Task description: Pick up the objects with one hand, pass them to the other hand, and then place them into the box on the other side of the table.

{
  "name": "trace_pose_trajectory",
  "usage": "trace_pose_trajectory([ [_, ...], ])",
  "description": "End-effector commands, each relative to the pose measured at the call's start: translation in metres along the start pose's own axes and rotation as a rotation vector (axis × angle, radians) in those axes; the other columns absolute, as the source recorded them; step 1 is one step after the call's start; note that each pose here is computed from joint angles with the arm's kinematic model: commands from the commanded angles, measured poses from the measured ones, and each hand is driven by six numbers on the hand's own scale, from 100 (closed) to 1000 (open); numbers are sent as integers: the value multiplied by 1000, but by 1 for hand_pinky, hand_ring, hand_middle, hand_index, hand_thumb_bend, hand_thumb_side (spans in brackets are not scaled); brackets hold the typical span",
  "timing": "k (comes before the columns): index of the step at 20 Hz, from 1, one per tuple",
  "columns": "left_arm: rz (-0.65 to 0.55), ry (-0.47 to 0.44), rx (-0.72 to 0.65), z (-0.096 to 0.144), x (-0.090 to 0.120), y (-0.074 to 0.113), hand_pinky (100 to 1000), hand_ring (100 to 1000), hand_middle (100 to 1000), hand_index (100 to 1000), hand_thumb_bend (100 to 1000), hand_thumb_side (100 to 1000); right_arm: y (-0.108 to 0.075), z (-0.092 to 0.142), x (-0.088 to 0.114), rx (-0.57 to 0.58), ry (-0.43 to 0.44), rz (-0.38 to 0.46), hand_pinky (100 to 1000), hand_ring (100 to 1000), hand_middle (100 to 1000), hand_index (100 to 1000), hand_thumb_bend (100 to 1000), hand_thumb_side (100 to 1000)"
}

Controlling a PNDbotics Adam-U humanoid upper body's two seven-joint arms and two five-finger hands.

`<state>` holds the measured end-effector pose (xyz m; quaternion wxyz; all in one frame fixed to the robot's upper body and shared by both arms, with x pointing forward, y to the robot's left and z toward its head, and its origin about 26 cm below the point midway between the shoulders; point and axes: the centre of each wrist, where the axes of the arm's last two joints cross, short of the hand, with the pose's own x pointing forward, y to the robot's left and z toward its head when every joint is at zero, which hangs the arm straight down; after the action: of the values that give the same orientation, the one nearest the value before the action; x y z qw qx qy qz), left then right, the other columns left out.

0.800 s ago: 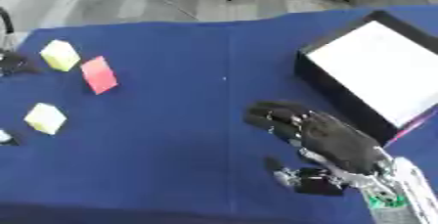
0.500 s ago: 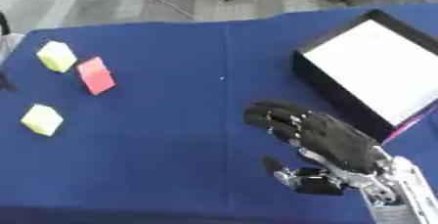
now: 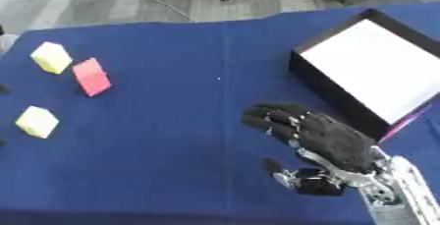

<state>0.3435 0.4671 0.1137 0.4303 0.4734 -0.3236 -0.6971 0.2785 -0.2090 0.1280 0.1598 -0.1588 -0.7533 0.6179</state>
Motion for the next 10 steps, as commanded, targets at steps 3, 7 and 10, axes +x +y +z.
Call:
trace_pose_trajectory([
  [3, -42, 35, -18, -10, -7, -1, 781, 748, 711, 832, 691, 498, -4, -3, 1, -12, -15, 0, 922, 978, 935, 1000, 100, 100],
  [7, -59, 33, -8, -17, -4, -2, 779, 741, 696, 811, 650, 474, -4, -4, 1, -15, -17, -1, 922, 978, 935, 1000, 100, 100],
  [10, -68, 26, 8, -22, 0, 0, 777, 734, 696, 809, 624, 458, -4, -4, 2, -16, -19, -2, 922, 978, 934, 1000, 100, 100],
])
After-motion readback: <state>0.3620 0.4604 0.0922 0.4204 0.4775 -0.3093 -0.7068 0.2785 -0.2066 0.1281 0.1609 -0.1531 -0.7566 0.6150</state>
